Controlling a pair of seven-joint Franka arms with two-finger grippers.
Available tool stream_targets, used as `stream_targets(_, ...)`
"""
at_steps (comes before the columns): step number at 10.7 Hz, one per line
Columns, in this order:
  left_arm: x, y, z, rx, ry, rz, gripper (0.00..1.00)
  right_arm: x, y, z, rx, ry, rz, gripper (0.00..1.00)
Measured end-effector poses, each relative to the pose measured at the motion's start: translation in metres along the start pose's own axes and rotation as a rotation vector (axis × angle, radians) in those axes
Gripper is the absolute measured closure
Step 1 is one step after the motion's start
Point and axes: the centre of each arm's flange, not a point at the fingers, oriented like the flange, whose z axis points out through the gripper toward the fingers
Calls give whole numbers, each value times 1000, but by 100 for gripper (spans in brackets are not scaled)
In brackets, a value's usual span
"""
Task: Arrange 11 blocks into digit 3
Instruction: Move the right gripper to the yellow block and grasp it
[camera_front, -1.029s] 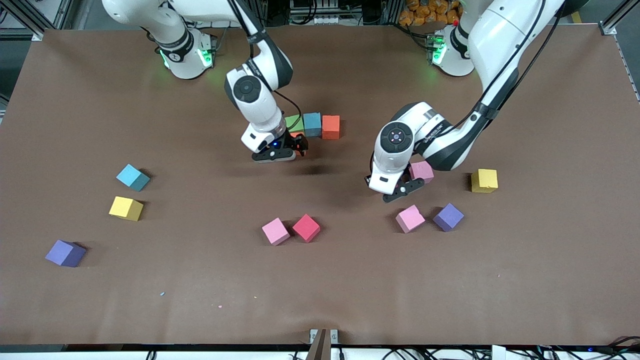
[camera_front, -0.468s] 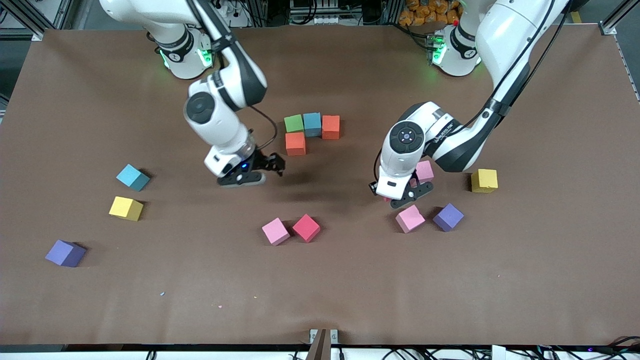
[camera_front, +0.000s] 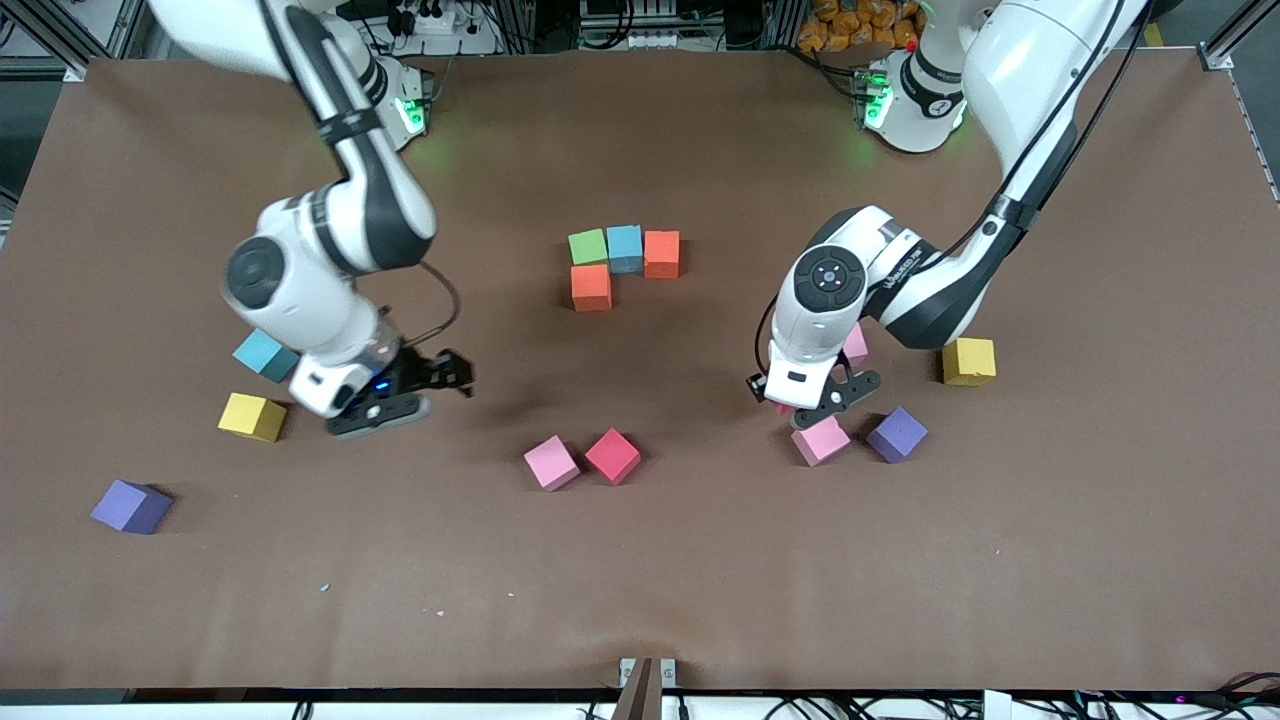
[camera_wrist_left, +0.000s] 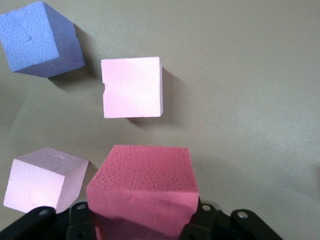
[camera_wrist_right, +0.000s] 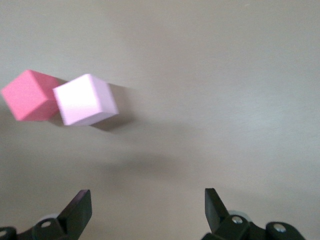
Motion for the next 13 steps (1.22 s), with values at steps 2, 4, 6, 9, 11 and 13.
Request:
stream_targets(2,11,-3,-7,5,4,-11,40,0,45,1,-14,-3,-80,0)
stream_targets(4,25,-7,-15,3,-4,-15,40,-6,96,-1,-21,-15,-148,0)
stream_targets(6,36,-9,-25,-17,-19,-36,40,-16,150,-4,-29,-22,-217,0)
stream_targets(9,38,-8,-28,-30,-36,-54,40,-32,222,-8,-45,-22,-223,0)
stream_targets(11,39,-10,-27,-35,-58,-71,40,-47,269,-3,-54,-34,-160,0)
stream_targets(13,46,-15,-26,-40,-75,-96,40,-67,301,12,-56,-89,-22,0)
